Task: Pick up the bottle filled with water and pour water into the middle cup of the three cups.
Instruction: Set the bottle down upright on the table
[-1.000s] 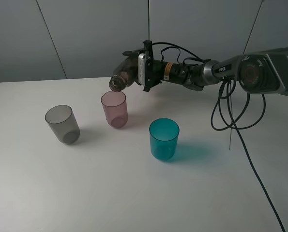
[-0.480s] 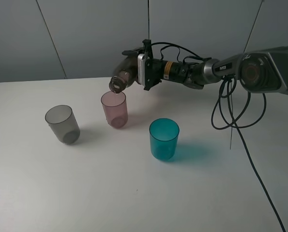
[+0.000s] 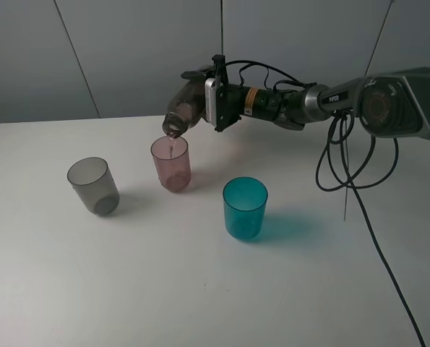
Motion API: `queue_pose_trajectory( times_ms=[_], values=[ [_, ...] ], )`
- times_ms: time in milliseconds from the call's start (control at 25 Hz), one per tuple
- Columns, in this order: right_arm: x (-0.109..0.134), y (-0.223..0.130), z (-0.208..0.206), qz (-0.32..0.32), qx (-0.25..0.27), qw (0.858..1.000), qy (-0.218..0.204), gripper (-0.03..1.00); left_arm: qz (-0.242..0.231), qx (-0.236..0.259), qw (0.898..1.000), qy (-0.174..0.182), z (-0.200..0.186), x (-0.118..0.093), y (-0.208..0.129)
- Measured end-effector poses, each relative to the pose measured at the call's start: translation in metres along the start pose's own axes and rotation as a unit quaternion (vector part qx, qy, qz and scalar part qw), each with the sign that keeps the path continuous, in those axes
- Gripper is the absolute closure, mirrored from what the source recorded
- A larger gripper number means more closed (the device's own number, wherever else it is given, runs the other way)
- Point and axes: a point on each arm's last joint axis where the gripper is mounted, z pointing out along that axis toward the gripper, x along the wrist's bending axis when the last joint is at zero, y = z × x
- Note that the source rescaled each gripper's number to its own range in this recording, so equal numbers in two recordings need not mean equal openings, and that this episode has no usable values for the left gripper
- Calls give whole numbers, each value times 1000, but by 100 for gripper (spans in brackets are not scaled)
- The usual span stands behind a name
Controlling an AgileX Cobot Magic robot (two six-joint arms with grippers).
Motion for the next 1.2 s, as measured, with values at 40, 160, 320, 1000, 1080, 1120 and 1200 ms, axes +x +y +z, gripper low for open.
queue_pose_trajectory(
  times_ms=[40,160,320,1000,1080,1120,1200],
  values=[
    [0,0,0,-1,0,1000,0,97,0,0,1000,0,0,0,0],
    [0,0,0,-8,0,1000,0,97,0,0,1000,0,0,0,0],
    [-1,0,0,-12,0,1000,-1,97,0,0,1000,0,0,0,0],
    [-3,-1,1,-41,0,999,-4,97,0,0,1000,0,0,0,0],
    [-3,-1,1,-44,0,999,-4,97,0,0,1000,0,0,0,0],
    [-3,-1,1,-45,0,999,-4,97,0,0,1000,0,0,0,0],
    [-3,-1,1,-46,0,999,-4,97,0,0,1000,0,0,0,0]
  ],
)
